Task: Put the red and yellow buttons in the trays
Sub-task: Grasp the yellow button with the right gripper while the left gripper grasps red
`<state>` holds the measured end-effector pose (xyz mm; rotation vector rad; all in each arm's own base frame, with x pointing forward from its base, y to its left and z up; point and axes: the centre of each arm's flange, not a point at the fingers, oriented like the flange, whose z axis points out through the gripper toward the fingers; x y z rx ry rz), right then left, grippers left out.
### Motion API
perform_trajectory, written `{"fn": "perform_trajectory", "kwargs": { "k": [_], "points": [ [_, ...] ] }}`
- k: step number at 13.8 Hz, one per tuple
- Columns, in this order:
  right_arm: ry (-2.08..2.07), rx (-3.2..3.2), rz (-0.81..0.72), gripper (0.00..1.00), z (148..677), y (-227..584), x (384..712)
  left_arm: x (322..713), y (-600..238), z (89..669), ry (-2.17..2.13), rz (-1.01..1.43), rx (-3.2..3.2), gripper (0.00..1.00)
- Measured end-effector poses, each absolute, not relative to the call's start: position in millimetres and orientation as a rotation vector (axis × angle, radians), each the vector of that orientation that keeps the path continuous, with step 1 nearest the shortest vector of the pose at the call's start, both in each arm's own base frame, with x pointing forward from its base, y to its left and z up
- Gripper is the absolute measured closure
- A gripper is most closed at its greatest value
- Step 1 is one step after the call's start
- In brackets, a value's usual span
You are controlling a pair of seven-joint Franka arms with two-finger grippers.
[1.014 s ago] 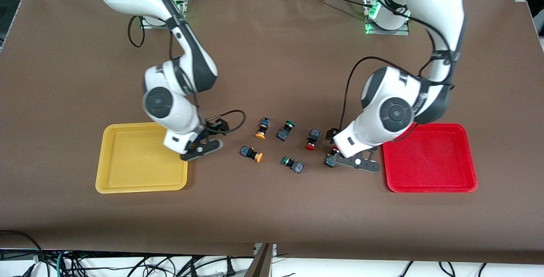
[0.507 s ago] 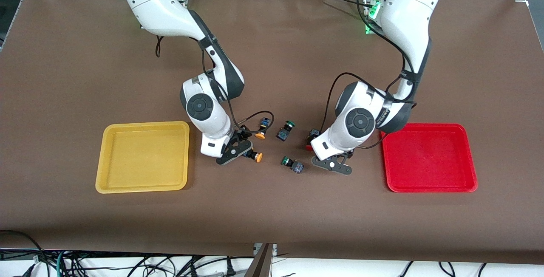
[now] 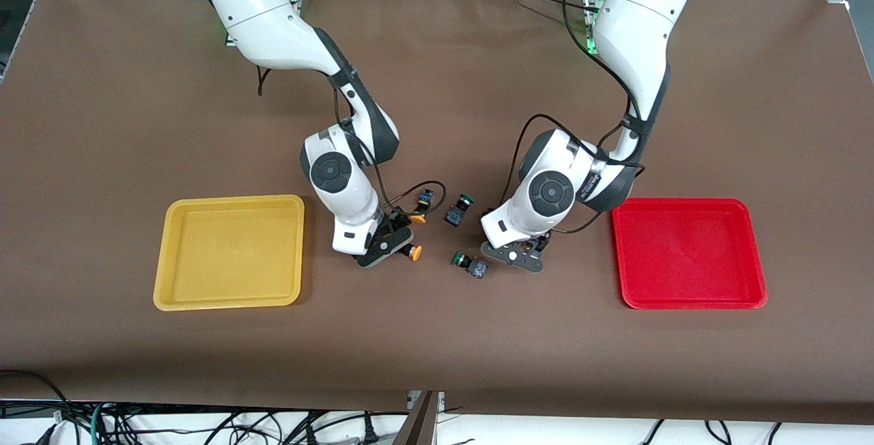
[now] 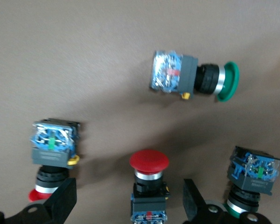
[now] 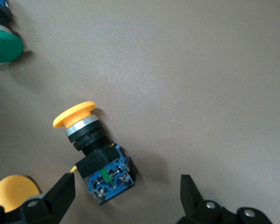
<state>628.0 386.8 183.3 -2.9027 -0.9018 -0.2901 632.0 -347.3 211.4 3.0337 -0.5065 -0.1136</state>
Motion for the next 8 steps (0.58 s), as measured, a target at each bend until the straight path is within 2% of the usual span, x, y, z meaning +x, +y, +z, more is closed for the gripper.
{"fn": "perform_trajectory", "kwargs": {
  "k": [8],
  "points": [
    [-0.902,-2.903,-0.288,0.02,181,387,627,609,-357,188,-0.547,-0.194,3.042,0.00]
  ]
}}
